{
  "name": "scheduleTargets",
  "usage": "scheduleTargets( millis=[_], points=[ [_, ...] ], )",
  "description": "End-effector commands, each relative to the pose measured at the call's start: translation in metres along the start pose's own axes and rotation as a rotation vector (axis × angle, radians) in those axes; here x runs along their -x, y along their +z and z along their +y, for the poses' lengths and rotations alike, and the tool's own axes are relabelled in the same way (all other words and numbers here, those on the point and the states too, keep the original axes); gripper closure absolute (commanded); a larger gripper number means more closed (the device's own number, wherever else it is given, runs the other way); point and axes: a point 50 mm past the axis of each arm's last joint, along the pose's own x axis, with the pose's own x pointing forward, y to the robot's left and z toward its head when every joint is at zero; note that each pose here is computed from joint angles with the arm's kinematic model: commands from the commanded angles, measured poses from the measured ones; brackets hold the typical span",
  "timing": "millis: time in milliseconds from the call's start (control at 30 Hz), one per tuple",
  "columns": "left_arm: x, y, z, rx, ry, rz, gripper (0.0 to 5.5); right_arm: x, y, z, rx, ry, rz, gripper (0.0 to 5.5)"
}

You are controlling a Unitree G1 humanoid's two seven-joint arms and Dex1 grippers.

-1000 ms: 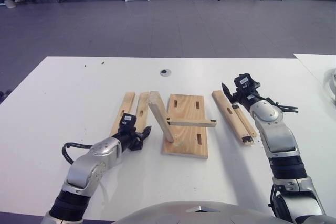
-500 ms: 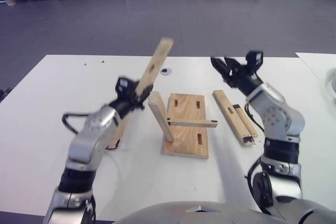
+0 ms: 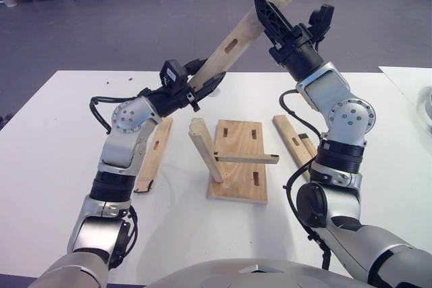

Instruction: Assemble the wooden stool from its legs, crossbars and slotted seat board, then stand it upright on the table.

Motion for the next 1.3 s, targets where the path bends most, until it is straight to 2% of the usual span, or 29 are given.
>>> scheduleTargets(
  millis=[33, 200, 233, 267, 367, 467, 533, 600, 667, 767, 867, 1067, 1233, 1300],
  points=[
    [0.000, 0.003, -0.001, -0.052, -0.057, 0.005, 3.42, -0.001, -0.001, 0.004, -0.003, 0.020, 0.006, 3.49],
    [0.004, 0.002, 0.001, -0.074, -0.112, 0.025, 3.42, 0.006, -0.002, 0.002, 0.008, 0.019, 0.020, 4.44],
    [0.005, 0.003, 0.002, -0.073, -0.114, 0.025, 3.42, 0.009, -0.003, 0.001, 0.008, 0.011, 0.020, 4.48],
    [0.006, 0.003, 0.003, -0.071, -0.113, 0.027, 3.03, 0.013, -0.004, -0.001, 0.002, -0.007, 0.014, 4.48],
    [0.013, -0.002, 0.007, -0.048, -0.052, 0.070, 2.61, 0.049, -0.001, -0.018, 0.009, -0.169, -0.093, 4.49],
    [0.068, -0.019, 0.000, -0.015, 0.133, 0.248, 2.00, 0.127, -0.009, -0.018, 0.064, -0.412, -0.134, 4.49],
    [0.119, -0.039, -0.032, 0.073, 0.218, 0.471, 1.59, 0.177, -0.022, -0.004, 0.032, -0.558, -0.107, 4.49],
    [0.146, -0.051, -0.070, 0.195, 0.244, 0.632, 1.37, 0.205, -0.026, 0.007, -0.004, -0.668, -0.088, 4.49],
    [0.151, -0.057, -0.093, 0.248, 0.225, 0.722, 1.37, 0.218, -0.027, 0.006, -0.018, -0.744, -0.051, 4.49],
    [0.143, -0.066, -0.109, 0.270, 0.171, 0.795, 1.37, 0.229, -0.029, 0.004, -0.002, -0.847, -0.009, 4.49],
    [0.131, -0.069, -0.108, 0.280, 0.171, 0.788, 1.37, 0.228, -0.027, 0.000, 0.042, -0.917, -0.045, 4.49],
    [0.127, -0.082, -0.117, 0.307, 0.108, 0.867, 1.37, 0.217, -0.028, 0.001, 0.086, -0.899, -0.056, 4.49],
    [0.109, -0.069, -0.125, 0.440, 0.062, 0.787, 1.37, 0.208, -0.026, 0.000, 0.209, -0.927, -0.020, 4.49],
    [0.101, -0.064, -0.127, 0.488, 0.051, 0.740, 1.37, 0.199, -0.029, 0.003, 0.347, -0.897, 0.089, 4.49]
  ],
)
